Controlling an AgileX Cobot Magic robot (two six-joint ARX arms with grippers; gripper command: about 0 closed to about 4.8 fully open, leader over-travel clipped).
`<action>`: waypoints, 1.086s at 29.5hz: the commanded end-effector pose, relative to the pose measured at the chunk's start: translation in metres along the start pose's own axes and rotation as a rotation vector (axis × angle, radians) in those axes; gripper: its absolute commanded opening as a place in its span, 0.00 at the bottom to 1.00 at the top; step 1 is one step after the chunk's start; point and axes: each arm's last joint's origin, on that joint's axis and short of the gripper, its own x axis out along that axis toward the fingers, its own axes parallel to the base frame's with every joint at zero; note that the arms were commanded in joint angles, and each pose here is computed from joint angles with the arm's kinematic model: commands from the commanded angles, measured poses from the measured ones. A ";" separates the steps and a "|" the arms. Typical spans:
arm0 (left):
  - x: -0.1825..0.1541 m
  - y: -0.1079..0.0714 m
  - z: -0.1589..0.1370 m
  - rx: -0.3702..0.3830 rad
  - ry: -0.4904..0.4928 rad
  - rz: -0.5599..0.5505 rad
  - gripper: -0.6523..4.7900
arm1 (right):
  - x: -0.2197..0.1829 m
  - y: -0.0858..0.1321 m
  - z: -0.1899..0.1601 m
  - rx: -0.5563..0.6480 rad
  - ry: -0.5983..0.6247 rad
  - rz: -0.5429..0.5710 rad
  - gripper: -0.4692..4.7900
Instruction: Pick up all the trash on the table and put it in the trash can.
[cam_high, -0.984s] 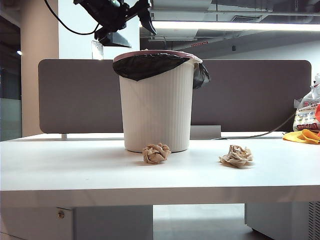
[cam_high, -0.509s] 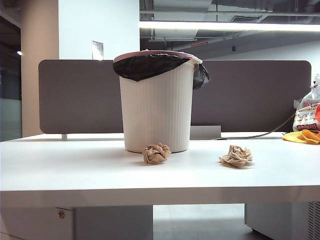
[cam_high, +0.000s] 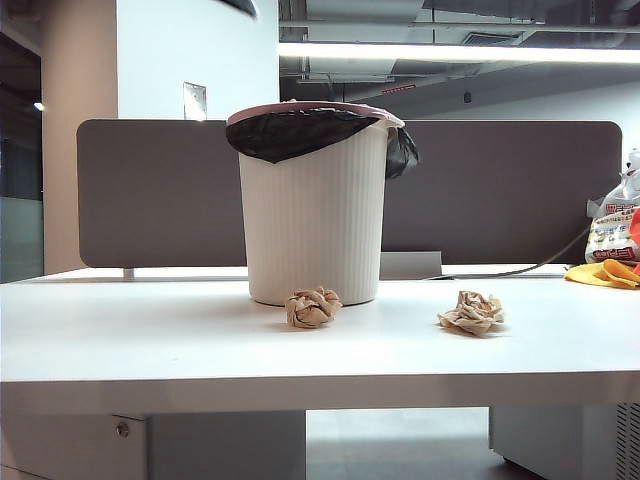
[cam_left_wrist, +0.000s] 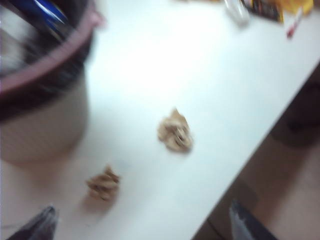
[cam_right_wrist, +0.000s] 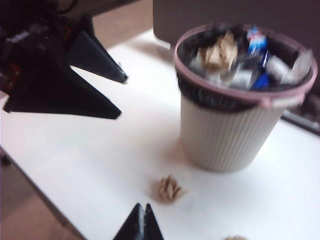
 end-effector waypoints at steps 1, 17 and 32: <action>0.029 0.000 -0.016 -0.003 0.019 0.028 1.00 | 0.002 0.000 -0.015 0.021 0.014 0.002 0.08; 0.151 0.032 -0.131 -0.159 -0.020 0.200 1.00 | 0.009 0.000 -0.028 0.049 0.038 0.006 0.08; 0.208 0.048 -0.155 -0.184 -0.056 0.194 1.00 | 0.021 0.000 -0.039 0.072 0.127 0.083 0.08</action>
